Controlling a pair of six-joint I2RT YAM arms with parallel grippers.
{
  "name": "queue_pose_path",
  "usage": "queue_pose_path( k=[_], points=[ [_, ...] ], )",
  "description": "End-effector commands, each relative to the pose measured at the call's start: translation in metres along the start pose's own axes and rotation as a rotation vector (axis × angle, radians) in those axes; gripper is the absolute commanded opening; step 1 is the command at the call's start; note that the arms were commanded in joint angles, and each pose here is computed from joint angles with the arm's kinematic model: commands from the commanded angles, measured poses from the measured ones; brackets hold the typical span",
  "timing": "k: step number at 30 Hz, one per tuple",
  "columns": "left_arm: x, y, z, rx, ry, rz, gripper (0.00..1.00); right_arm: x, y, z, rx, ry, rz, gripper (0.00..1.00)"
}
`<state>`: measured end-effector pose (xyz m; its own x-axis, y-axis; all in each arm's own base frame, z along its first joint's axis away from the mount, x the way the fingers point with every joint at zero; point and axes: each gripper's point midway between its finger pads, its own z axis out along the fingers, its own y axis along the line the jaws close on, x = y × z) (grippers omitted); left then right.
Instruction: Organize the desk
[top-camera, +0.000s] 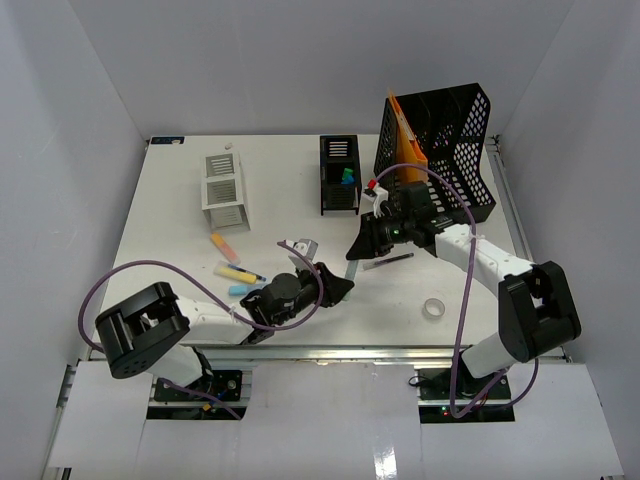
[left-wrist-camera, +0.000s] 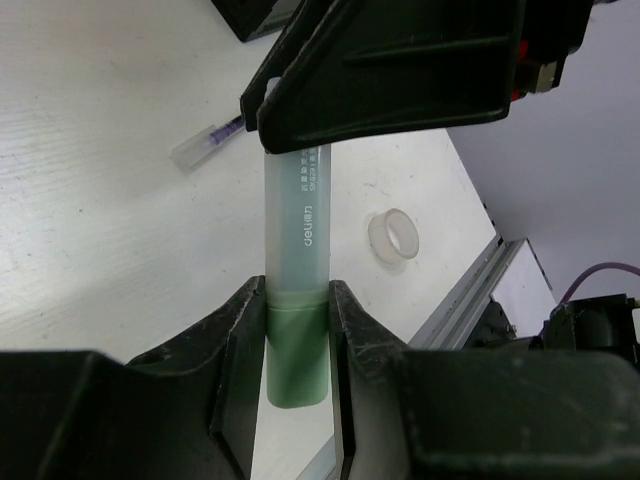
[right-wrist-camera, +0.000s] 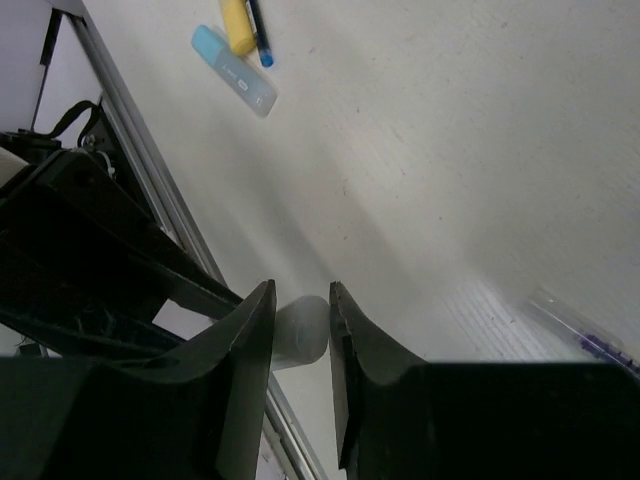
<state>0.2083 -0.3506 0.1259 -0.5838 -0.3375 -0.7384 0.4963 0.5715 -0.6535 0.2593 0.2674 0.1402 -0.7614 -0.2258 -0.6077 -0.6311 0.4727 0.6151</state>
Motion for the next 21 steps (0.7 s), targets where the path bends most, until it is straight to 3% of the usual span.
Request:
queue_pose_path(
  k=[1,5,8,13,17,21],
  points=[
    [-0.023,-0.017,0.004,0.068,-0.062,-0.012,0.14,-0.018,0.009,-0.001,-0.036,-0.04,-0.042,0.14],
    [-0.028,-0.016,0.005,0.068,-0.068,-0.026,0.24,-0.019,0.016,-0.002,-0.074,-0.041,-0.059,0.1],
    [-0.032,-0.016,0.004,0.068,-0.076,-0.031,0.38,-0.021,0.022,-0.003,-0.102,-0.039,-0.075,0.08],
    [-0.038,-0.014,0.0,0.062,-0.082,-0.045,0.79,-0.032,0.022,-0.005,-0.097,-0.047,-0.149,0.08],
    [-0.046,-0.023,-0.013,0.099,-0.099,-0.06,0.87,-0.058,0.017,-0.009,-0.034,-0.077,-0.241,0.08],
    [-0.055,-0.013,-0.038,0.047,-0.121,-0.05,0.87,-0.122,0.018,-0.02,0.064,-0.172,-0.398,0.08]
  ],
)
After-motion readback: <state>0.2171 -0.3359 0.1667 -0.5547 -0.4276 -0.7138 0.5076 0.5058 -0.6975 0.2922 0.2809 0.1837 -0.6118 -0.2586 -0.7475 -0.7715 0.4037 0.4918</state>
